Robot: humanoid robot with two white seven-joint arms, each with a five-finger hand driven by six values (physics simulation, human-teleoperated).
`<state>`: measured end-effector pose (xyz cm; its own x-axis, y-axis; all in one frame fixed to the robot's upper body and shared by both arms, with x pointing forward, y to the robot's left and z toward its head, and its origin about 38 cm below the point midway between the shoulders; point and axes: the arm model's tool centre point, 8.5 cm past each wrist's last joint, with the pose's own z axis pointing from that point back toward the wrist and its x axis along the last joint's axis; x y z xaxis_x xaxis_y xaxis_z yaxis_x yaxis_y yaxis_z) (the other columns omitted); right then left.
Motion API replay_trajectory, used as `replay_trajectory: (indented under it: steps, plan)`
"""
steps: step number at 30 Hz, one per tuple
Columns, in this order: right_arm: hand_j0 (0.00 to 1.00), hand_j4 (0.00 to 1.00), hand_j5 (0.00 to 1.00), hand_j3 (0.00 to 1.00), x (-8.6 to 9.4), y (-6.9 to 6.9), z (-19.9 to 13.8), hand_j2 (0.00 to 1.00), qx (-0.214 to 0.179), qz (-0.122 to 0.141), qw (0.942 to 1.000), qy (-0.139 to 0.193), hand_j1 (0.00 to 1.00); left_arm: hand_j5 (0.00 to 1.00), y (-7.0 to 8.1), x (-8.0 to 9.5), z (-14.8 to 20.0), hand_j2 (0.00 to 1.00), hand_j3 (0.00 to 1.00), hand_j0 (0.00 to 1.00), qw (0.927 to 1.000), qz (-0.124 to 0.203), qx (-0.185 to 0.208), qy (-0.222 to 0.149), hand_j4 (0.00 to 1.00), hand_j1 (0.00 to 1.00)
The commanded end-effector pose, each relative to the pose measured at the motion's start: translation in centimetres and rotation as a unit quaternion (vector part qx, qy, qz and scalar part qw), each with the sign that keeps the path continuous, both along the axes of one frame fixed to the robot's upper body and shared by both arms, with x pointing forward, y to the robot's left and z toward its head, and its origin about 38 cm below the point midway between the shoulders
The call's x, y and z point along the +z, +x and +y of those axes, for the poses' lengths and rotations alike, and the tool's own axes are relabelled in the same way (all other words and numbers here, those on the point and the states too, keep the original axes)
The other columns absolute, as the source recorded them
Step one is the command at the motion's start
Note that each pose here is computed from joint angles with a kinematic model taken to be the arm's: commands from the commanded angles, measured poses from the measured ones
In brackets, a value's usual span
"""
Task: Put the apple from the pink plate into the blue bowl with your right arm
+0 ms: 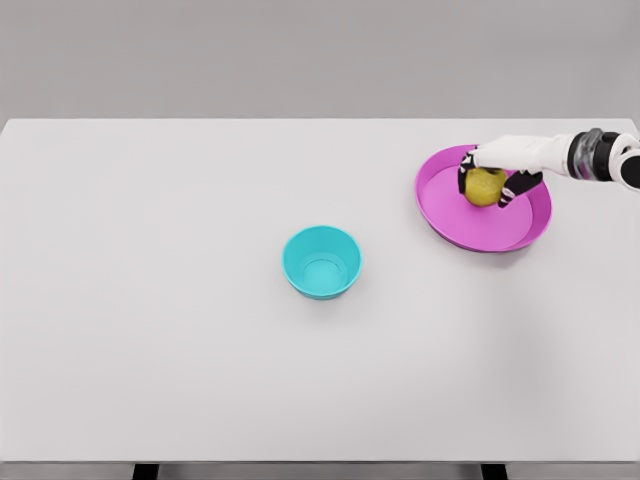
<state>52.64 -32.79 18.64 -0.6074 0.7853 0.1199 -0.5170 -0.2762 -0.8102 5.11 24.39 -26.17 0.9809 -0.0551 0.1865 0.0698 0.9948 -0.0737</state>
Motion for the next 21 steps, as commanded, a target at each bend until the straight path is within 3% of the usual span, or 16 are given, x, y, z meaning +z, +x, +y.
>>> replay_trajectory:
  steps: [1,6,10,16,21]
  plan:
    - [0.45,0.45,0.45,0.45,0.6,0.0,0.3,0.45,0.004,-0.007,1.0,0.005,0.45,1.0,0.0,0.0,0.0,1.0,1.0,1.0,1.0,0.0,0.0,0.0,1.0,1.0]
    - [0.45,0.45,0.45,0.45,3.1,0.0,0.9,0.45,0.018,-0.042,0.9987,0.022,0.45,1.0,0.0,0.0,0.0,1.0,1.0,1.0,1.0,0.0,0.0,0.0,1.0,1.0]
    - [0.45,0.45,0.45,0.45,5.3,-0.7,3.6,0.45,0.067,-0.074,0.9947,0.023,0.45,1.0,0.0,0.0,0.0,1.0,1.0,1.0,1.0,0.0,0.0,0.0,1.0,1.0]
    - [0.45,0.45,0.45,0.45,7.9,-2.8,7.9,0.45,0.144,-0.116,0.9824,0.027,0.45,1.0,0.0,0.0,0.0,1.0,1.0,1.0,1.0,0.0,0.001,0.0,1.0,1.0]
    - [0.45,0.45,0.45,0.45,9.5,-5.2,11.6,0.45,0.209,-0.146,0.9664,0.03,0.45,1.0,0.0,0.0,0.0,1.0,1.0,1.0,1.0,0.0,0.001,0.0,1.0,1.0]
